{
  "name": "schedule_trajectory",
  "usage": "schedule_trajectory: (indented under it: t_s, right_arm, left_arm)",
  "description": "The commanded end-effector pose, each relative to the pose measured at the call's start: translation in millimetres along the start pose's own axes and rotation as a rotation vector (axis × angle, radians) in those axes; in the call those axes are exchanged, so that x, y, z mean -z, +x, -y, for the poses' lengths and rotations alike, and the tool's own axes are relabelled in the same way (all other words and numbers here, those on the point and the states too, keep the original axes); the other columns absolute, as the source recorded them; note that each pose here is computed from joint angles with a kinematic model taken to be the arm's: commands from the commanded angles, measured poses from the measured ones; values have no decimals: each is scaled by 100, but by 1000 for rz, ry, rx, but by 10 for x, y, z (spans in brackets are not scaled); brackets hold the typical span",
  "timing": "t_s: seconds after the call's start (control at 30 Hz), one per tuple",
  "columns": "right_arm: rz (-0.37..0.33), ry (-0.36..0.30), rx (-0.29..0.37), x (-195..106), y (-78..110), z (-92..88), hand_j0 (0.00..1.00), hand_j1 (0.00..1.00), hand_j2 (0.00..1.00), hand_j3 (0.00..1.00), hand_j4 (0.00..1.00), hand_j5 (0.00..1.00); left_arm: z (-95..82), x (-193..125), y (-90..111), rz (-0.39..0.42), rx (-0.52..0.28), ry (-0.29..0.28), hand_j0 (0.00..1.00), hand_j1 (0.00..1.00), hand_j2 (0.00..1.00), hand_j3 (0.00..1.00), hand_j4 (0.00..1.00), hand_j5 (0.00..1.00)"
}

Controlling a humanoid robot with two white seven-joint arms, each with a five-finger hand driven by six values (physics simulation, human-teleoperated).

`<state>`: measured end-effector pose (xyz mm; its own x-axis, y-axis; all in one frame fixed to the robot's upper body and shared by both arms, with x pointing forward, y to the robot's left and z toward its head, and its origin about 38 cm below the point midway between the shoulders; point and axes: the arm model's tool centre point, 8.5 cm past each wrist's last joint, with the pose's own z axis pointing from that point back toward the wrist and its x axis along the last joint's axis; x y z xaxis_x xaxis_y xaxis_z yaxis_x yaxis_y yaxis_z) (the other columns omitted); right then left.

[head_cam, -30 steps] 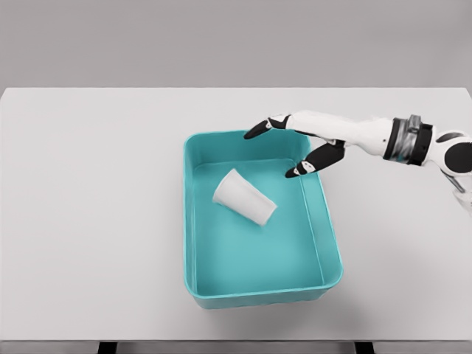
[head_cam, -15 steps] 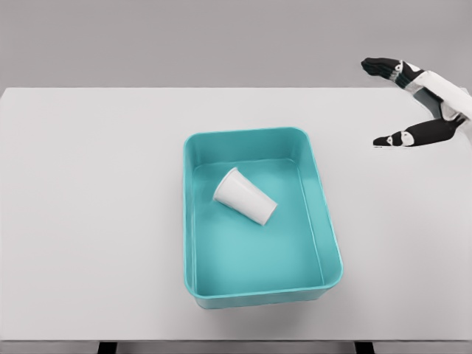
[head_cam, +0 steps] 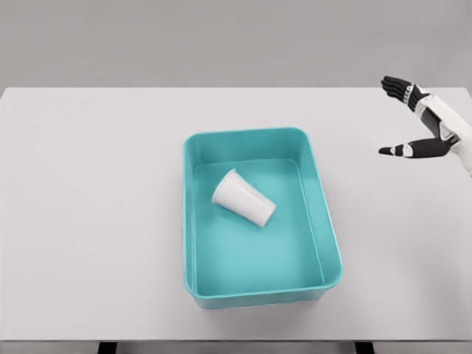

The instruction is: Put the paper cup into the basket with your right arm

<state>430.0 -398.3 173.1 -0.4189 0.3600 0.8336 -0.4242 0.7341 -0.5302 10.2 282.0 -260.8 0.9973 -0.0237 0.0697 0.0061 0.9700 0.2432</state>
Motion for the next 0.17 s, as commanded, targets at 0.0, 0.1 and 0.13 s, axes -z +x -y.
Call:
schedule_trajectory:
  t_s: [0.0, 0.1, 0.13]
  right_arm:
    - [-6, -6, 8, -5, -26, -7, 100, 100, 100, 100, 100, 100]
    - [-8, -6, 9, -8, -26, -1, 100, 100, 100, 100, 100, 100]
    - [-12, -8, 11, -16, -39, 0, 100, 100, 100, 100, 100, 100]
  left_arm:
    - [-1, 0, 0, 0, 0, 0, 100, 100, 100, 100, 100, 100]
    - [-2, 0, 1, 1, -2, 2, 100, 100, 100, 100, 100, 100]
    - [0, 0, 6, 2, -3, 0, 100, 100, 100, 100, 100, 100]
